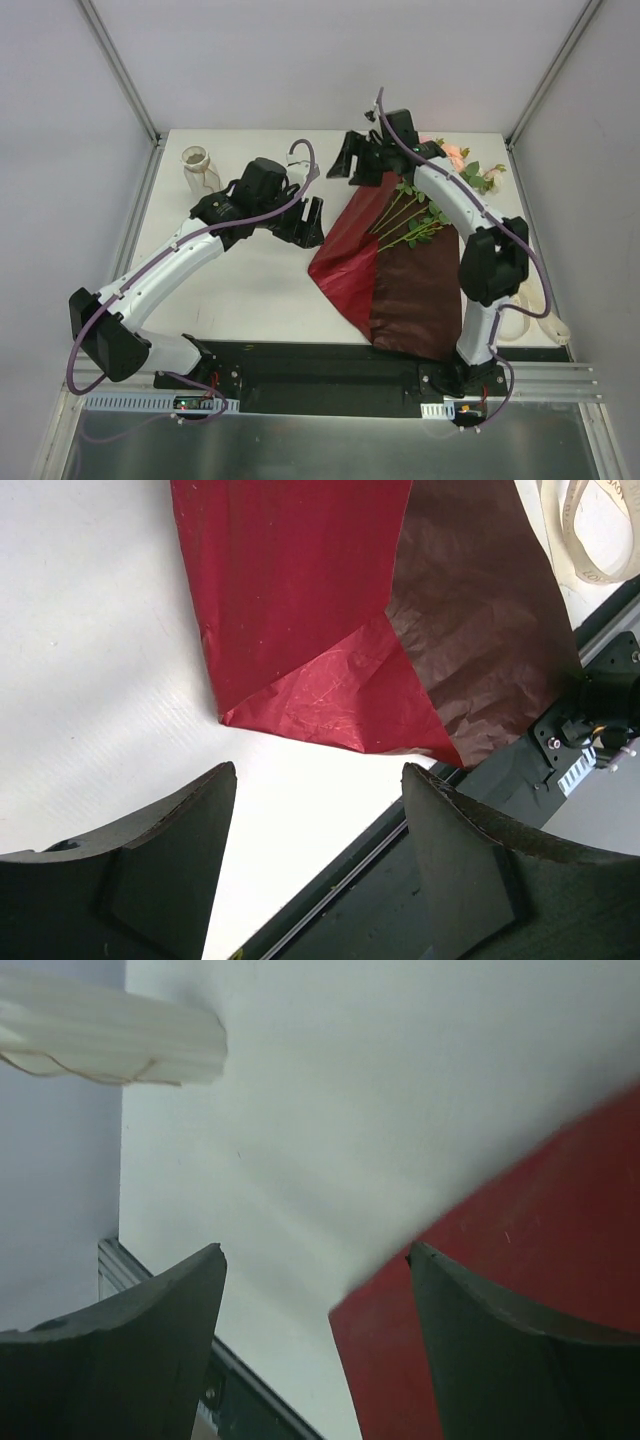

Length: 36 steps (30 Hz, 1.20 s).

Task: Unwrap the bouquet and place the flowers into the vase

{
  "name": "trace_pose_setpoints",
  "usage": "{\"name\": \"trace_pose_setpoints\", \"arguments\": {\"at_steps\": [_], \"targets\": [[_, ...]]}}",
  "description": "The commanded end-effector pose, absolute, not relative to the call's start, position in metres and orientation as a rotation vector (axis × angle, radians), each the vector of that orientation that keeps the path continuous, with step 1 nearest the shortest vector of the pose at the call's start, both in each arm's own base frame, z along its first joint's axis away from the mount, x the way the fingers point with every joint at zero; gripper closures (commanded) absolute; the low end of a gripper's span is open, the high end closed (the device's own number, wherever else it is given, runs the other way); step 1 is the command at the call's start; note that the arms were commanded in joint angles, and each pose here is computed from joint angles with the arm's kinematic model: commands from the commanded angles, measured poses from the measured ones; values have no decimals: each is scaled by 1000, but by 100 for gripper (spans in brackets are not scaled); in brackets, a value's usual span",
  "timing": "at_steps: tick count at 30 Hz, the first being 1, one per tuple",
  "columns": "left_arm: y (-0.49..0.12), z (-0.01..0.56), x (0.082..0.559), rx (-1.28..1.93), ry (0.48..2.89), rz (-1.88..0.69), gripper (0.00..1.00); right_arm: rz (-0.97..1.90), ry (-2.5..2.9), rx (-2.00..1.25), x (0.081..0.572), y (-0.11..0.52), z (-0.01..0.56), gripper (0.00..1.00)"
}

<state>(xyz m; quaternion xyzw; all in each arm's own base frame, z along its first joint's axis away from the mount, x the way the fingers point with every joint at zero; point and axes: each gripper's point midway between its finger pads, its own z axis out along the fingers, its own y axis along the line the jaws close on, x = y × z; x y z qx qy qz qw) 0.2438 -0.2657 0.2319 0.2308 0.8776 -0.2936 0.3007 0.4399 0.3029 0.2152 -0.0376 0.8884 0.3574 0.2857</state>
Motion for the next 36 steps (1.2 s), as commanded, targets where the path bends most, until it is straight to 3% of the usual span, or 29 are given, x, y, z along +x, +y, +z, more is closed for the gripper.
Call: {"name": "trace_pose_setpoints", "arguments": {"at_steps": [1, 9, 12, 16, 23, 27, 36], "targets": [[-261, 237, 252, 608, 2294, -753, 33, 933, 2418, 20, 400, 238, 223, 23], [-261, 233, 250, 613, 2306, -777, 32, 736, 2500, 319, 333, 124, 170, 21], [-261, 235, 252, 615, 2295, -783, 32, 719, 2534, 341, 315, 113, 151, 20], [-261, 240, 252, 618, 2282, -790, 32, 764, 2631, 382, 303, 120, 110, 19], [-252, 251, 247, 595, 2247, -784, 31, 906, 2686, 264, 302, 182, 91, 13], [-245, 253, 244, 562, 2246, -778, 30, 1011, 2646, 402, 307, 204, 76, 13], [-242, 253, 236, 539, 2254, -796, 29, 1156, 2519, 288, 370, 269, 117, 13]]}}
